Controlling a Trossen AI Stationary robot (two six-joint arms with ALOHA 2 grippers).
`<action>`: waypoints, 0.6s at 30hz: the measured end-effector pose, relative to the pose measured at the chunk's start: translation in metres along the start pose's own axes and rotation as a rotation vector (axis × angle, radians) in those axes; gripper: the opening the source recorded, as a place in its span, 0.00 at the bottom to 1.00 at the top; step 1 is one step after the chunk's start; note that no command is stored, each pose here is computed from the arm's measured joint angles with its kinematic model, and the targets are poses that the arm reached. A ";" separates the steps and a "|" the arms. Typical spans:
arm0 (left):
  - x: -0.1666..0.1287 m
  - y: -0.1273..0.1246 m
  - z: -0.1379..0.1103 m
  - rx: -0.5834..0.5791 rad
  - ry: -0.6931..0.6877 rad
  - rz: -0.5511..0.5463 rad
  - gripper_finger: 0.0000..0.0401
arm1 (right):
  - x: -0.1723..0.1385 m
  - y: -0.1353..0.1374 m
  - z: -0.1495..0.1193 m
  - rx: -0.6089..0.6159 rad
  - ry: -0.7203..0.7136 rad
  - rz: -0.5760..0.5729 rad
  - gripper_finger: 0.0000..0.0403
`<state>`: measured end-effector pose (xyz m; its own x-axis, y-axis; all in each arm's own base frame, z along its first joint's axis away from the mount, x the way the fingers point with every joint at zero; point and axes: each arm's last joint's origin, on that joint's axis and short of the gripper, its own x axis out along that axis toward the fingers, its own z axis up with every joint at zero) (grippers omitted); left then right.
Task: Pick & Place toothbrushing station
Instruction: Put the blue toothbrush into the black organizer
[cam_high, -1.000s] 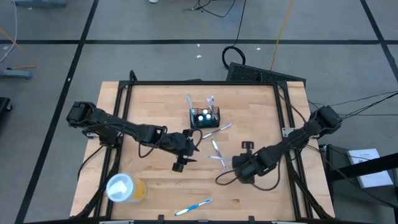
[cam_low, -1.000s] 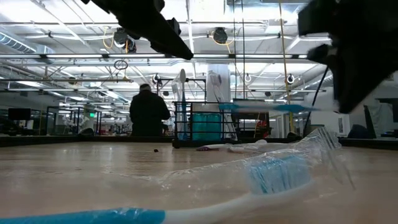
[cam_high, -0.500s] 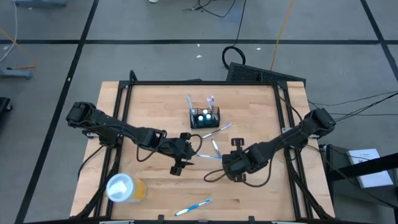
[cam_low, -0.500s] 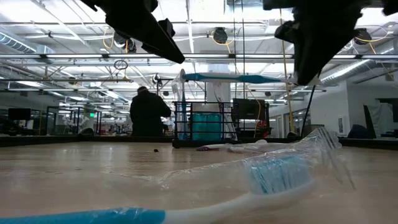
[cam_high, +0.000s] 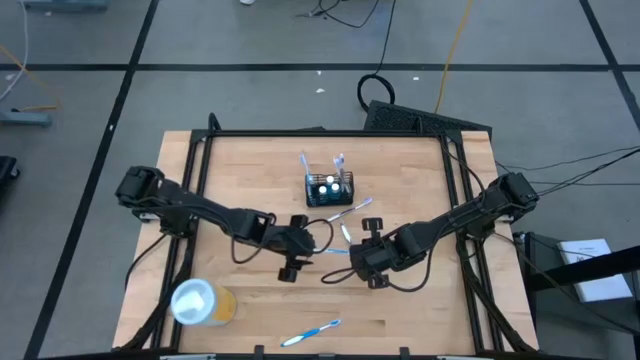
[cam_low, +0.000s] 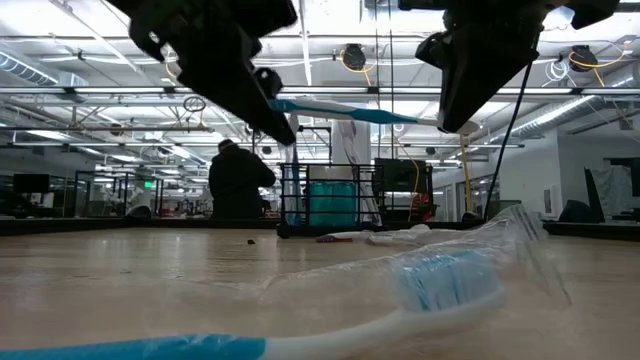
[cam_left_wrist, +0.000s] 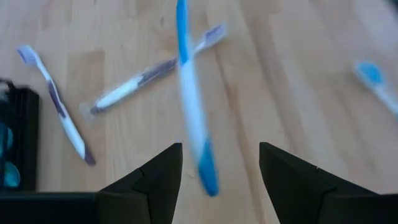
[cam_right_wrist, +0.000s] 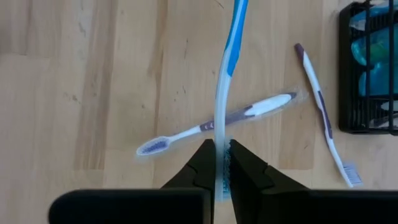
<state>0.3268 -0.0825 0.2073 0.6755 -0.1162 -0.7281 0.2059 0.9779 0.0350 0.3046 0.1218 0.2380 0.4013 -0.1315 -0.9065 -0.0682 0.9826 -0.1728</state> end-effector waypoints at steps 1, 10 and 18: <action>0.004 0.001 -0.001 -0.003 0.007 0.006 0.54 | 0.000 0.000 0.000 0.001 -0.003 0.001 0.03; 0.005 0.006 0.001 -0.015 -0.019 0.014 0.54 | 0.000 0.001 0.000 -0.002 0.000 0.028 0.03; 0.000 0.011 0.013 -0.049 -0.042 0.021 0.54 | 0.000 0.002 0.001 -0.005 -0.006 0.029 0.03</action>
<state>0.3380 -0.0743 0.2168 0.7089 -0.1018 -0.6979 0.1575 0.9874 0.0160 0.3051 0.1235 0.2383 0.4042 -0.1021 -0.9090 -0.0843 0.9854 -0.1482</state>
